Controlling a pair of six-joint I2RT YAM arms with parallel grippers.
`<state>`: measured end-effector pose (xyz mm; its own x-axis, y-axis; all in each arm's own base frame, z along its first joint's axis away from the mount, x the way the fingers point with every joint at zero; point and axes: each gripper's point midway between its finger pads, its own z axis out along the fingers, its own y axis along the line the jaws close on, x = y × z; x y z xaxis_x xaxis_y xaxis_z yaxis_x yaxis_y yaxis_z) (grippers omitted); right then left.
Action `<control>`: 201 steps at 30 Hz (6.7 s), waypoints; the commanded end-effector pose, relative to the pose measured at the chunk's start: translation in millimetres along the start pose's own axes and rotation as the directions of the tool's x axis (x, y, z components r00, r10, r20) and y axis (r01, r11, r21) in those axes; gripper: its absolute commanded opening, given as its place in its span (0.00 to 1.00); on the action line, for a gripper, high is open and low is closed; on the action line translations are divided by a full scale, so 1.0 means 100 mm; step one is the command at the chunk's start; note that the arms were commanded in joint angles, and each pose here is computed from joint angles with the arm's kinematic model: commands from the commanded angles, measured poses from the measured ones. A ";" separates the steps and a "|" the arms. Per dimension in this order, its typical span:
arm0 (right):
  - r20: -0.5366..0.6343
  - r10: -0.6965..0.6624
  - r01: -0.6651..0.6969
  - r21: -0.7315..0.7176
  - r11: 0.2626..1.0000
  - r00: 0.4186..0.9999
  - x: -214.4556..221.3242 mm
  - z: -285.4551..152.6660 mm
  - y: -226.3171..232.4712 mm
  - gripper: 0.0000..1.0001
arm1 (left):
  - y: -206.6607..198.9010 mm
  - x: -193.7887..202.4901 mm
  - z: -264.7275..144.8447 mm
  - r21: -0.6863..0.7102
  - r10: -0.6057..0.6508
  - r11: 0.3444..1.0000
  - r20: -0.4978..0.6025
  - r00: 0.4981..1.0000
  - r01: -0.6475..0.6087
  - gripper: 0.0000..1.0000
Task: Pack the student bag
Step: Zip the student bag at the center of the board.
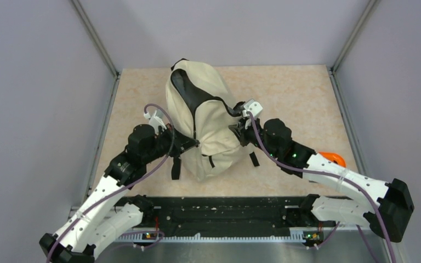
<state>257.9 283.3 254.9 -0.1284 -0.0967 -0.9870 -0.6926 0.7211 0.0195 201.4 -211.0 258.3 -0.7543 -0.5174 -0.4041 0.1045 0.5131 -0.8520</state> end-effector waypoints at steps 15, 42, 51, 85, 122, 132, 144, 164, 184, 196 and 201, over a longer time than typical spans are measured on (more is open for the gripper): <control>0.030 0.008 -0.009 0.021 1.000 1.000 -0.08 -0.03 -0.03 0.00 | -0.24 -0.14 -0.09 0.128 0.031 0.991 0.094 0.995 -0.043 0.24; 0.015 0.004 -0.004 0.013 1.000 1.000 -0.05 0.00 -0.01 0.00 | -0.08 -0.09 -0.06 0.079 0.000 0.997 0.087 0.996 -0.007 0.00; -0.018 -0.029 0.029 0.022 0.999 0.999 0.10 0.02 -0.04 0.00 | -0.79 -0.47 -0.28 0.284 0.088 0.945 0.252 0.964 -0.161 0.00; 0.135 -0.106 0.101 0.047 0.994 0.985 -0.77 -0.66 -0.15 0.76 | -1.89 -1.39 -0.38 0.312 0.234 0.846 0.511 0.827 -0.432 0.00; 0.403 -0.186 0.350 -0.384 0.855 0.896 -2.01 -0.03 0.85 0.58 | -1.79 -0.99 -0.45 0.388 0.276 0.827 0.350 0.895 -0.407 0.00; 0.390 -0.188 0.353 -0.412 0.840 0.901 -2.00 0.04 0.91 0.51 | -1.77 -1.00 -0.43 0.382 0.275 0.832 0.347 0.897 -0.403 0.00; 0.391 -0.185 0.359 -0.438 0.824 0.902 -1.98 0.07 0.98 0.18 | -1.76 -1.00 -0.39 0.380 0.270 0.837 0.339 0.901 -0.394 0.00; 0.403 -0.158 0.291 -0.295 0.910 0.901 -2.05 0.15 0.72 0.00 | -1.51 -1.00 -0.38 0.245 0.396 0.837 0.344 0.851 -0.488 0.28; 0.330 -0.153 0.255 -0.292 0.922 0.931 -1.76 0.38 0.69 0.00 | -0.80 -0.63 -0.44 0.113 0.697 0.603 0.405 0.591 -0.789 0.81; 0.317 -0.146 0.243 -0.291 0.925 0.937 -1.75 0.39 0.68 0.00 | -0.75 -0.71 -0.10 -0.077 0.804 0.505 0.405 0.435 -0.860 0.92; 0.298 -0.124 0.218 -0.307 0.926 0.946 -1.74 0.32 0.70 0.00 | -0.65 -0.80 -0.01 -0.172 0.834 0.495 0.370 0.410 -0.852 0.68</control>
<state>261.0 376.1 396.8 0.1596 -0.0381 -0.9864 -0.8909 0.4249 -0.1605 236.1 -215.4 325.5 -0.0796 -0.0509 -0.9955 0.6733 0.7337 -0.0913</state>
